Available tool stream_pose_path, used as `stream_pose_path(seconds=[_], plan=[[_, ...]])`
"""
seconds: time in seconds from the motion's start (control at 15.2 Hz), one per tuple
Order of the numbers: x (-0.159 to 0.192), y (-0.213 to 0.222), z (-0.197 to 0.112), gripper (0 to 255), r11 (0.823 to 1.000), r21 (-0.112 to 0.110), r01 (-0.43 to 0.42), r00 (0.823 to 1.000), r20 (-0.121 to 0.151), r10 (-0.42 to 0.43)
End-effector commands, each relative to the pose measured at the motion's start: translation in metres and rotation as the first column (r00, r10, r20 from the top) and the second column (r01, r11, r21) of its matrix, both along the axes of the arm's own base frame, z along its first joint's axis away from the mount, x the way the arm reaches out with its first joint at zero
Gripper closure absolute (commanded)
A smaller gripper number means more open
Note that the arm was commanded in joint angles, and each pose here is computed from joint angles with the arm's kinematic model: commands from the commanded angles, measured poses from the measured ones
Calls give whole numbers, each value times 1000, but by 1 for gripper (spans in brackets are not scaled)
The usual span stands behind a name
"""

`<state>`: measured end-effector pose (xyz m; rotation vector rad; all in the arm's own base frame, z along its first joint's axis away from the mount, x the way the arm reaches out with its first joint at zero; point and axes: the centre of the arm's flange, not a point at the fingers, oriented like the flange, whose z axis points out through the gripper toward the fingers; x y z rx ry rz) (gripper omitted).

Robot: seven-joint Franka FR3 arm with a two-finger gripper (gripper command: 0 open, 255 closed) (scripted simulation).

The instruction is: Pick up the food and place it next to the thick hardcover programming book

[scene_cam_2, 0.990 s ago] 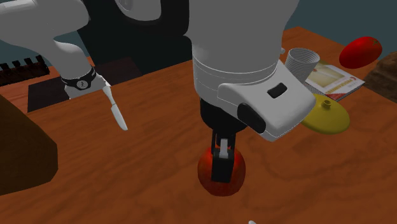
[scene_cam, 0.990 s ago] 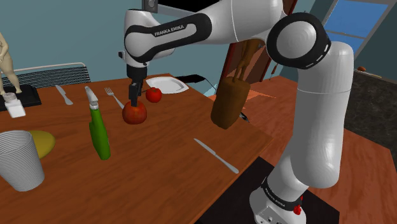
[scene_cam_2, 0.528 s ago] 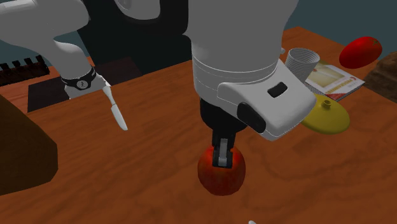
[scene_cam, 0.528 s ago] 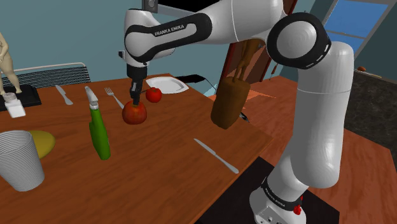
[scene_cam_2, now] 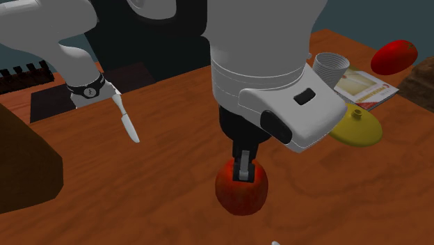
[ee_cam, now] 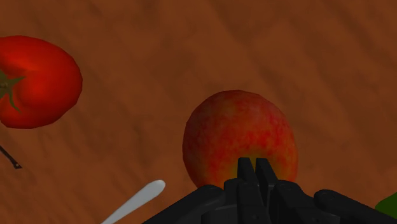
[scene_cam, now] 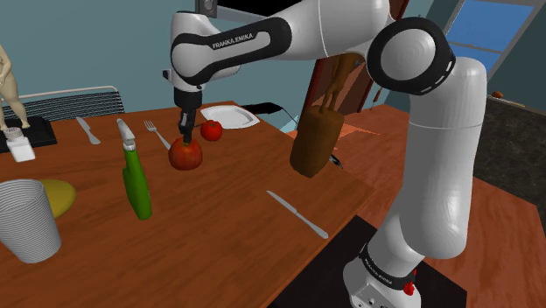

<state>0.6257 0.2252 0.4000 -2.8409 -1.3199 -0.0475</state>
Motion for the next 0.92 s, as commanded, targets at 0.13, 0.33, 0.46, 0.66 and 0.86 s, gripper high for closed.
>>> stream_pose_path(seconds=[0.13,0.33,0.46,0.66,0.86], plan=[[0,0,18,255,1000,0,0,1000,0,0],[0,0,34,255,1000,0,0,1000,0,0],[0,0,45,255,1000,0,0,1000,0,0],[0,0,60,255,1000,0,0,1000,0,0],[0,0,76,255,1000,0,0,1000,0,0]])
